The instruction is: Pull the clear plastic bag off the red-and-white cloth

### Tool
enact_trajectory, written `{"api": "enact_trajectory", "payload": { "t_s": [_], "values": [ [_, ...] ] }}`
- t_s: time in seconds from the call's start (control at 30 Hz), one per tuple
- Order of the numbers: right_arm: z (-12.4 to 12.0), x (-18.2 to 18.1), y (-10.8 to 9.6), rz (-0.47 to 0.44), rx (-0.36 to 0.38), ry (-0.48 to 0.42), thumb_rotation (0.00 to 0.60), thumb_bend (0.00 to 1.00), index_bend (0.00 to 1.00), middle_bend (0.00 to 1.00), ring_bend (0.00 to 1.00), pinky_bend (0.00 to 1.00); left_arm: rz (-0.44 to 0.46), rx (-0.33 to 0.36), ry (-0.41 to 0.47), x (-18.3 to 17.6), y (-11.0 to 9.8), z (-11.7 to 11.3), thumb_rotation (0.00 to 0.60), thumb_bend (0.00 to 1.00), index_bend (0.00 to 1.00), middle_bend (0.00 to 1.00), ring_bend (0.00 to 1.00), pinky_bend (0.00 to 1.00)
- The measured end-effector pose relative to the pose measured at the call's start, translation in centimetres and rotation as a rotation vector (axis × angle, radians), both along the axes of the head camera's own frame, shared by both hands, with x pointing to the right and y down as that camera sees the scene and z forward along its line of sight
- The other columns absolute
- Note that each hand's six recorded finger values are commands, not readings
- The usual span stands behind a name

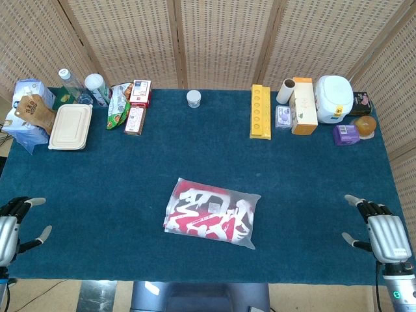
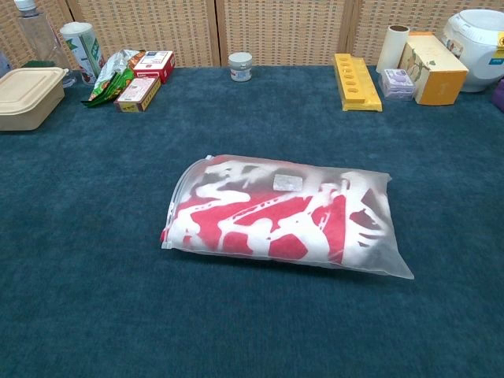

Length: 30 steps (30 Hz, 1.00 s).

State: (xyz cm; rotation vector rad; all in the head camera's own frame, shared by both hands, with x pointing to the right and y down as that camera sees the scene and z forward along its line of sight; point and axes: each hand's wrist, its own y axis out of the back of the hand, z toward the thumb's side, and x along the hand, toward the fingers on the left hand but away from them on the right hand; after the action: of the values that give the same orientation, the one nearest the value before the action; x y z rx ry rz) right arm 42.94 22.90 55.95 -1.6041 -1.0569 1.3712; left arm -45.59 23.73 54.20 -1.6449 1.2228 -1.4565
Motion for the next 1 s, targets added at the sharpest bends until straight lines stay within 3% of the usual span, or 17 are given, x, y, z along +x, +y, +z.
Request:
{"api": "enact_trajectory", "payload": {
  "t_s": [0.63, 0.83, 1.0],
  "values": [
    [-0.1, -1.0, -0.5, -0.039, 0.0, -0.03, 0.6, 0.16, 0.22, 0.34, 0.37, 0.35, 0.0, 0.021, -0.017, -0.4, -0.3, -0.6, 0.586, 0.24, 0.28, 0.32, 0.21, 0.26],
    [-0.3, -2.3, -0.8, -0.084, -0.002, -0.082, 0.6, 0.16, 0.21, 0.34, 0.37, 0.35, 0.006, 0.033, -0.032, -0.6, -0.6, -1.1, 0.59, 0.24, 0.28, 0.32, 0.21, 0.26],
    [-0.6, -5.4, -1.6, -0.172, -0.014, -0.189, 0.6, 0.16, 0.21, 0.34, 0.37, 0.35, 0.018, 0.051, -0.047, -0.8, -1.2, -1.9, 0.589, 0.24, 0.28, 0.32, 0.21, 0.26]
  ]
}}
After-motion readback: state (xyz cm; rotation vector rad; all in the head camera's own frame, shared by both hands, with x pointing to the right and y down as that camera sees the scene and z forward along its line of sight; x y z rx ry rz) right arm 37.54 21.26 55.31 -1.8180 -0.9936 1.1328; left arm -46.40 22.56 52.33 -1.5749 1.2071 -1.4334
